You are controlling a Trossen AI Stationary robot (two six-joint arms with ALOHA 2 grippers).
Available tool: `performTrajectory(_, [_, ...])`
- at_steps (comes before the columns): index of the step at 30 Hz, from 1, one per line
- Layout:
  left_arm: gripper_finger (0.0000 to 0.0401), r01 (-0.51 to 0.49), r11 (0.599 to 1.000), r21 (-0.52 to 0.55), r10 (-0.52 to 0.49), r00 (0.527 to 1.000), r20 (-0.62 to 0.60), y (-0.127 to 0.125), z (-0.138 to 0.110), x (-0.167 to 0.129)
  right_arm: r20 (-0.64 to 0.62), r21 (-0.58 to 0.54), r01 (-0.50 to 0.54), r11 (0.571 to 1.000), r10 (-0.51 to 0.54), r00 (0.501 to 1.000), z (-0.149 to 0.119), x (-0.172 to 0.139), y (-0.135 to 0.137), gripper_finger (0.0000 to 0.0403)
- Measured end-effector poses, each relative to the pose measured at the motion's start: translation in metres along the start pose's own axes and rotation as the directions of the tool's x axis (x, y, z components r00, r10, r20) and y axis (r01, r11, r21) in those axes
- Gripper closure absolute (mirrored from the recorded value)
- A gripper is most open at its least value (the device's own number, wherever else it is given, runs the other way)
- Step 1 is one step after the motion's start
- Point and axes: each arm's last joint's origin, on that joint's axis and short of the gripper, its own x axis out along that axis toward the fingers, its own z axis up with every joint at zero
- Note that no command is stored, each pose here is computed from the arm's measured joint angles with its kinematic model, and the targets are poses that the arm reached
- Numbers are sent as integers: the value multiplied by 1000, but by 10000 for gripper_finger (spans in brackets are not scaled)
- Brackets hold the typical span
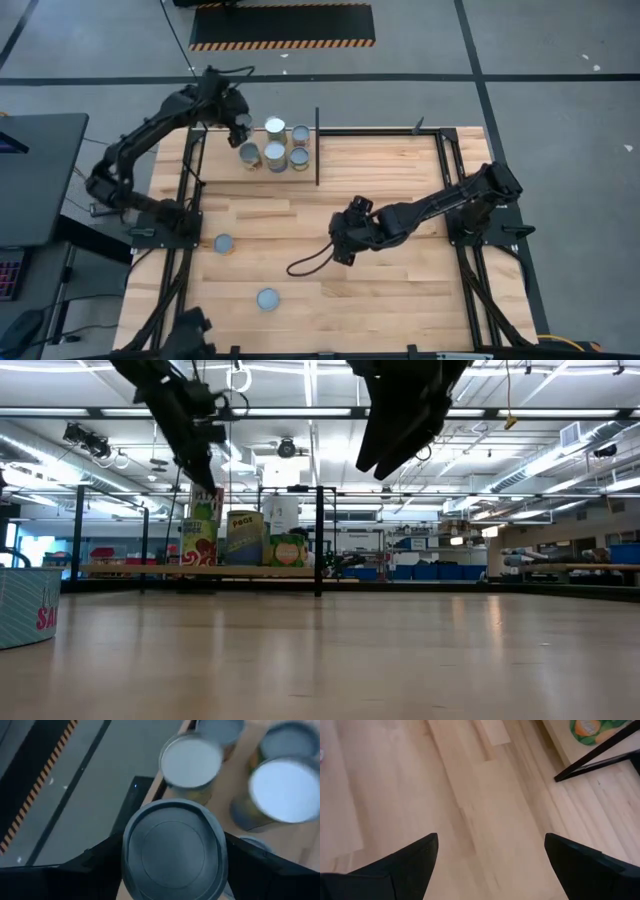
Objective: Pick and place cans onto a shelf
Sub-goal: Put the canned mixed fruits on the shelf
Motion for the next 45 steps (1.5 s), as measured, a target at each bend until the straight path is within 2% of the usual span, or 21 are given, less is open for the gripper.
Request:
performTrajectory(3, [117, -25, 999, 30, 27, 998, -53, 9, -3, 18, -2, -4, 7, 1000, -7, 1000, 2, 2, -3, 29])
performTrajectory(7, [117, -4, 999, 50, 9, 993, -114, 15, -9, 38, -10, -6, 1, 1000, -1, 1000, 3, 3, -6, 29])
performTrajectory(18, [117, 119, 992, 47, -115, 990, -84, 27, -19, 63, -27, -13, -20, 1000, 20, 999, 4, 5, -9, 29])
performTrajectory(21, [117, 167, 984, 66, -163, 984, -70, 26, -19, 70, -27, -13, -20, 1000, 20, 999, 4, 6, -9, 29])
performTrajectory(26, [117, 191, 975, 115, -184, 980, -72, 23, -18, 80, -27, -12, -20, 1000, 20, 999, 4, 6, -9, 29])
performTrajectory(30, [117, 197, 973, 120, -190, 979, -69, 23, -18, 81, -27, -12, -20, 1000, 20, 999, 4, 6, -9, 29])
performTrajectory(34, [98, 200, 975, 94, -193, 978, -72, 19, -16, 82, -28, -3, -15, 1000, 15, 999, 5, 7, -11, 29])
performTrajectory(37, [88, 199, 973, 117, -191, 978, -79, 16, -14, 82, -29, 1, -12, 1000, 12, 1000, 6, 8, -13, 29])
performTrajectory(45, [83, 167, 980, 107, -155, 981, -116, 11, -10, 83, -30, 0, -9, 1000, 9, 1000, 7, 9, -14, 29])
